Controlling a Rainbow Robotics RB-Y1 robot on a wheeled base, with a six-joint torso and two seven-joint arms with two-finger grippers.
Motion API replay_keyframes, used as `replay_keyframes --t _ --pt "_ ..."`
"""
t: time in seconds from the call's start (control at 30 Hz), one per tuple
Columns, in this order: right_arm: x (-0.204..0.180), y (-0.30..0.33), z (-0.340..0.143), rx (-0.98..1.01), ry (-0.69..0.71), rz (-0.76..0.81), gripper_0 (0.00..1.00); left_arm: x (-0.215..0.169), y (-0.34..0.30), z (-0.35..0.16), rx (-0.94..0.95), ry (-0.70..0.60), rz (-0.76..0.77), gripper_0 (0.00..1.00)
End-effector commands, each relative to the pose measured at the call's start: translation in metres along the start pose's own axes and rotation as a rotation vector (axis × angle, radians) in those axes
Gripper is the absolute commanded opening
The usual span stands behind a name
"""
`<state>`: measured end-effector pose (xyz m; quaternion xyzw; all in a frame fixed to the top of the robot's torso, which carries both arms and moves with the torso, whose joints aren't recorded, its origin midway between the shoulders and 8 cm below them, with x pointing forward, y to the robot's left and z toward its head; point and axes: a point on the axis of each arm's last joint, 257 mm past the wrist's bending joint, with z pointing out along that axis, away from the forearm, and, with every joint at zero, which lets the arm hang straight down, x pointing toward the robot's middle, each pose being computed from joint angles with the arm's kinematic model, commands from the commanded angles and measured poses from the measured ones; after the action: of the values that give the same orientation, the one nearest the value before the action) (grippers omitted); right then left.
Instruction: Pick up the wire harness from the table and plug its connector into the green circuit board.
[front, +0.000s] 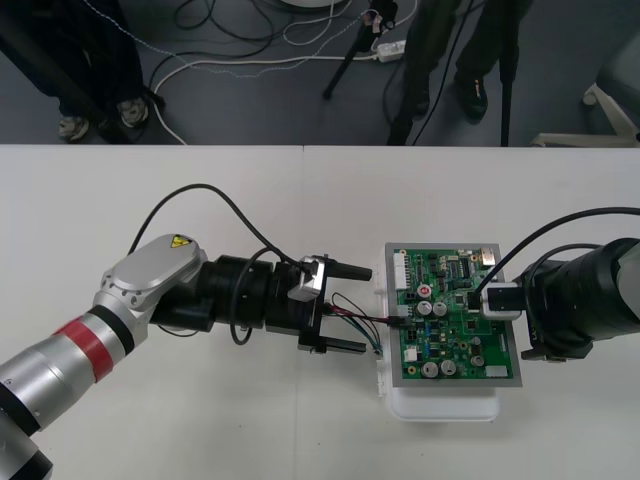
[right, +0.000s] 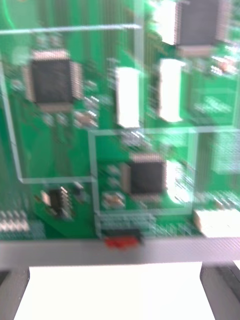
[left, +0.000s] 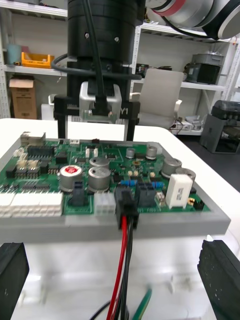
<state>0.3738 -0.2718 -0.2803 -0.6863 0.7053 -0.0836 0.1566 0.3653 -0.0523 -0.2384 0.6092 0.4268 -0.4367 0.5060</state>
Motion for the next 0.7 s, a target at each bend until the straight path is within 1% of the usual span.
replay_keyframes --t 0.03,0.43,0.57,0.7 --pt "0.025 -0.018 -0.023 0.029 0.005 0.046 1.00 -0.013 0.009 -0.025 0.004 0.003 0.037 1.00" --pt "0.076 -0.017 -0.058 -0.017 -0.036 0.164 1.00 -0.009 0.001 -0.073 0.026 0.080 0.047 1.00" --pt "0.084 -0.016 -0.072 -0.018 -0.068 0.192 1.00 -0.011 -0.003 -0.092 0.028 0.110 0.056 1.00" --pt "0.084 -0.017 -0.092 -0.002 -0.144 0.229 1.00 -0.011 -0.007 -0.119 0.036 0.156 0.058 1.00"
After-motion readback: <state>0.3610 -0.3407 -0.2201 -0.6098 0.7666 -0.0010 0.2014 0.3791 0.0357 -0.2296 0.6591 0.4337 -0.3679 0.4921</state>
